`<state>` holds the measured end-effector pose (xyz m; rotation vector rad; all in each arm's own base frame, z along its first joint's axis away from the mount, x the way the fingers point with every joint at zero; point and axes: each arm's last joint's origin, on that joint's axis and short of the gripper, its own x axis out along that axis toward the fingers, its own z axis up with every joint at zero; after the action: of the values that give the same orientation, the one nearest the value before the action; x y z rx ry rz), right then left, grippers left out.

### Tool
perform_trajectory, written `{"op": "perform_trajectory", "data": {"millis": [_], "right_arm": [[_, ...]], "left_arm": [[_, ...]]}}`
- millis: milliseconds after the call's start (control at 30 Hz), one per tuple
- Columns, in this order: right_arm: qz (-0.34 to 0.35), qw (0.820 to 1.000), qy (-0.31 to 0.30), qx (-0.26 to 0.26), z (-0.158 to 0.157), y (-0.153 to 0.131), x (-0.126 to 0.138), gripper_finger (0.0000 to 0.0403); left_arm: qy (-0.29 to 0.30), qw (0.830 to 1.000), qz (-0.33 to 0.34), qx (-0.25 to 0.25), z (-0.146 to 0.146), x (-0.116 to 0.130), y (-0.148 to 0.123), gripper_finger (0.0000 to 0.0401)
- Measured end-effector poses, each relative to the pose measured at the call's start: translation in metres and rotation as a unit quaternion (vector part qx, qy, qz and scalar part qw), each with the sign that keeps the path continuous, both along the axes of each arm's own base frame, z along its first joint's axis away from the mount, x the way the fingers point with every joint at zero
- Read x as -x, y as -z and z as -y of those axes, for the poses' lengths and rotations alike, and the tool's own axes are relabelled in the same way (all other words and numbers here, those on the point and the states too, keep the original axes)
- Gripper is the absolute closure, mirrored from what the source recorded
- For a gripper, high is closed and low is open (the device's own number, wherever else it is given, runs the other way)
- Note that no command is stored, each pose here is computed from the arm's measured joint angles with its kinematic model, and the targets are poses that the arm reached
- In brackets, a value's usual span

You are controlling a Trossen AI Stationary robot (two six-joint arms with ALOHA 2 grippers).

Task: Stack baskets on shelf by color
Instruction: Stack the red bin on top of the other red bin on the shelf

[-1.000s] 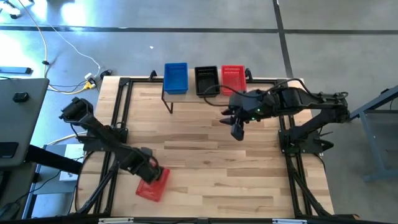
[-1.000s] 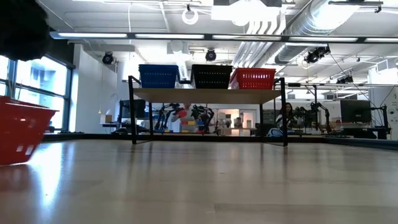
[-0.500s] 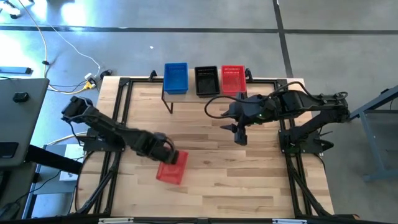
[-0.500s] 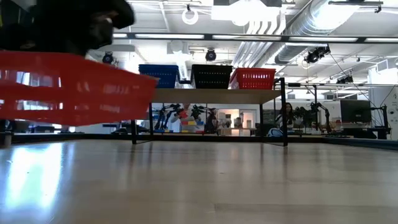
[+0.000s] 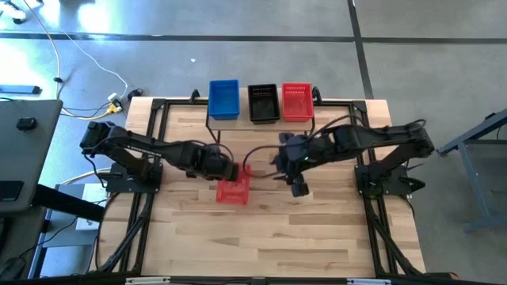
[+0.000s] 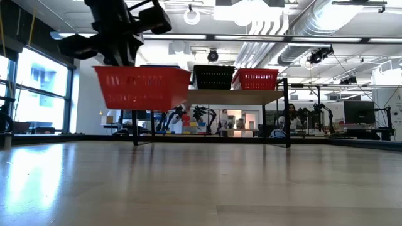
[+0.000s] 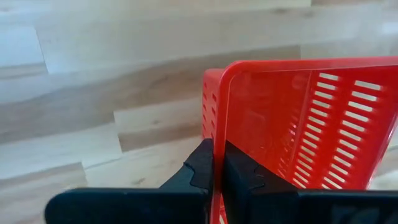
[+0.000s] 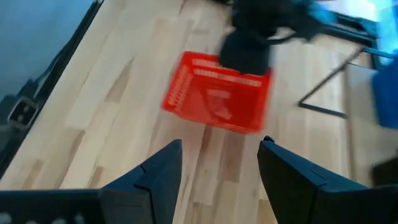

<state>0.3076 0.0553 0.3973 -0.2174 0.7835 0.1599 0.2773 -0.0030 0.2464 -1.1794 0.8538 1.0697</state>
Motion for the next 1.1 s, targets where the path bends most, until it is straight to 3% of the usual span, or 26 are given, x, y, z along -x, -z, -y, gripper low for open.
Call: {"op": "perform_trajectory", "data": {"millis": [467, 1100], "right_arm": [[-0.036, 0.993, -0.098, 0.046, -0.033, 0.049, -0.047, 0.0210], [-0.114, 0.990, -0.015, 0.078, -0.035, 0.115, -0.087, 0.0210]], "left_arm": [[-0.032, 0.997, 0.070, -0.014, -0.043, -0.013, -0.019, 0.0396], [-0.024, 0.993, 0.114, -0.001, -0.048, -0.020, -0.023, 0.0396]]}}
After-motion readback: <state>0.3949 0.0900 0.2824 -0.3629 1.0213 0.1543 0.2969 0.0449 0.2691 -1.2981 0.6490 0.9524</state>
